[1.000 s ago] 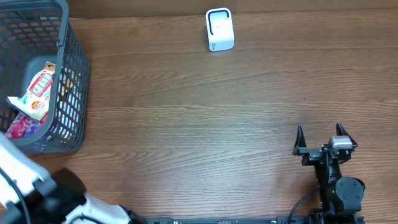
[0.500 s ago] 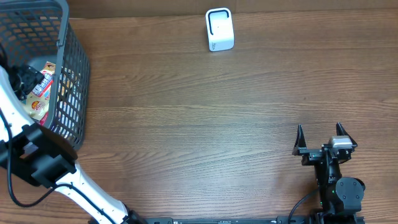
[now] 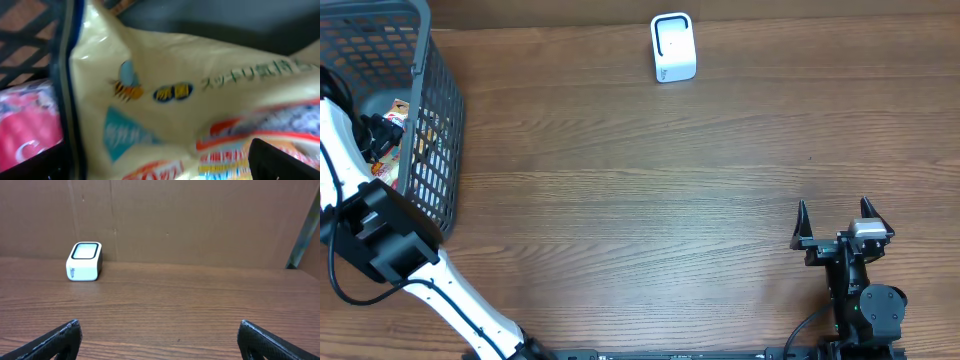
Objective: Scan the item barcode
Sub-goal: 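Move the left gripper into the grey basket toward the yellow snack bag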
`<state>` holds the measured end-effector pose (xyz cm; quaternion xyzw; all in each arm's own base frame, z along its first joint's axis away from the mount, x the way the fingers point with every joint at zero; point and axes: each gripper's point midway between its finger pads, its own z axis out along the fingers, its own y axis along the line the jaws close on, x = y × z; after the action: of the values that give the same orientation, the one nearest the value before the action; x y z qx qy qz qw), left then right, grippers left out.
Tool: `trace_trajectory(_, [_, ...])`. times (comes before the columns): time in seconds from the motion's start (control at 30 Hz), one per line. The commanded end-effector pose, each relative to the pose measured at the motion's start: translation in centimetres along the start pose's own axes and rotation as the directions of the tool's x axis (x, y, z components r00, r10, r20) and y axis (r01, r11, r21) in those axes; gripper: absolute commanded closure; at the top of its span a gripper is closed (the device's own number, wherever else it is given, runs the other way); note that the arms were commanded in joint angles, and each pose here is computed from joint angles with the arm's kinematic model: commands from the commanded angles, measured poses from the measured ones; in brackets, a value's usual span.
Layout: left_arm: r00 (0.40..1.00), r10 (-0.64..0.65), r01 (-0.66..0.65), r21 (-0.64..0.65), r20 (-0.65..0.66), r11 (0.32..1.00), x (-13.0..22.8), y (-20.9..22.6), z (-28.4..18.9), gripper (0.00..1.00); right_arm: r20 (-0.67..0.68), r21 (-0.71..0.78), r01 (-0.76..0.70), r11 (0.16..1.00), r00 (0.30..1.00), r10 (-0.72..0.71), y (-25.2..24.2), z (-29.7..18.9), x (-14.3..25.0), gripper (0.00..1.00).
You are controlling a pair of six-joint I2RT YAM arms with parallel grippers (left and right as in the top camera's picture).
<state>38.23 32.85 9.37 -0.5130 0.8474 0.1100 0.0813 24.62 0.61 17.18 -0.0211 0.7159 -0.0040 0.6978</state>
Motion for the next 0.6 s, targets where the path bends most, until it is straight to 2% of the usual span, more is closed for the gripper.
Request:
trace_trajectory(0.0, [1.0, -0.015, 0.015, 0.016, -0.017, 1.0, 0.1, -0.8, 1.3, 0.0, 0.003, -0.001, 0.0, 1.0, 1.0, 0.0, 0.0, 0.0, 0.2, 0.0])
trace_trajectory(0.03, [0.999, -0.011, 0.012, 0.03, -0.037, 0.999, 0.5, -1.1, 1.8, 0.0, 0.003, -0.001, 0.0, 1.0, 1.0, 0.0, 0.0, 0.0, 0.2, 0.0])
trace_trajectory(0.13, [0.996, 0.002, 0.003, 0.051, -0.085, 0.999, 1.4, -1.8, 3.3, 0.25, 0.003, -0.001, 0.0, 1.0, 1.0, 0.0, 0.0, 0.0, 0.2, 0.0])
trace_trajectory(0.2, [0.995, 0.003, 0.002, 0.055, -0.099, 0.998, 1.6, -2.0, 3.7, 0.53, 0.003, -0.001, 0.0, 1.0, 1.0, 0.0, 0.0, 0.0, 0.2, 0.0])
trace_trajectory(0.23, [0.995, 0.003, 0.002, 0.054, -0.103, 0.999, 1.7, -1.9, 3.7, 0.8, 0.003, -0.001, 0.0, 1.0, 1.0, 0.0, 0.0, 0.0, 0.2, 0.0])
trace_trajectory(0.27, [0.995, 0.003, 0.002, 0.055, -0.104, 0.998, 1.8, -1.9, 3.5, 0.96, 0.003, -0.001, 0.0, 1.0, 1.0, 0.0, 0.0, 0.0, 0.2, 0.0])
trace_trajectory(0.4, [0.996, 0.0, 0.006, 0.066, -0.095, 0.998, 1.5, -1.7, 1.8, 0.96, 0.003, -0.001, 0.0, 1.0, 1.0, 0.0, 0.0, 0.0, 0.2, 0.0])
trace_trajectory(0.47, [0.997, -0.006, 0.014, 0.106, -0.073, 0.994, 0.9, -2.0, -0.3, 0.96, 0.003, -0.001, 0.0, 1.0, 1.0, 0.0, 0.0, 0.0, 0.2, 0.0])
trace_trajectory(0.57, [0.999, -0.027, 0.022, 0.211, 0.021, 0.977, -0.9, -2.6, -5.9, 0.96, 0.003, -0.001, 0.0, 1.0, 1.0, 0.0, 0.0, 0.0, 0.2, 0.0])
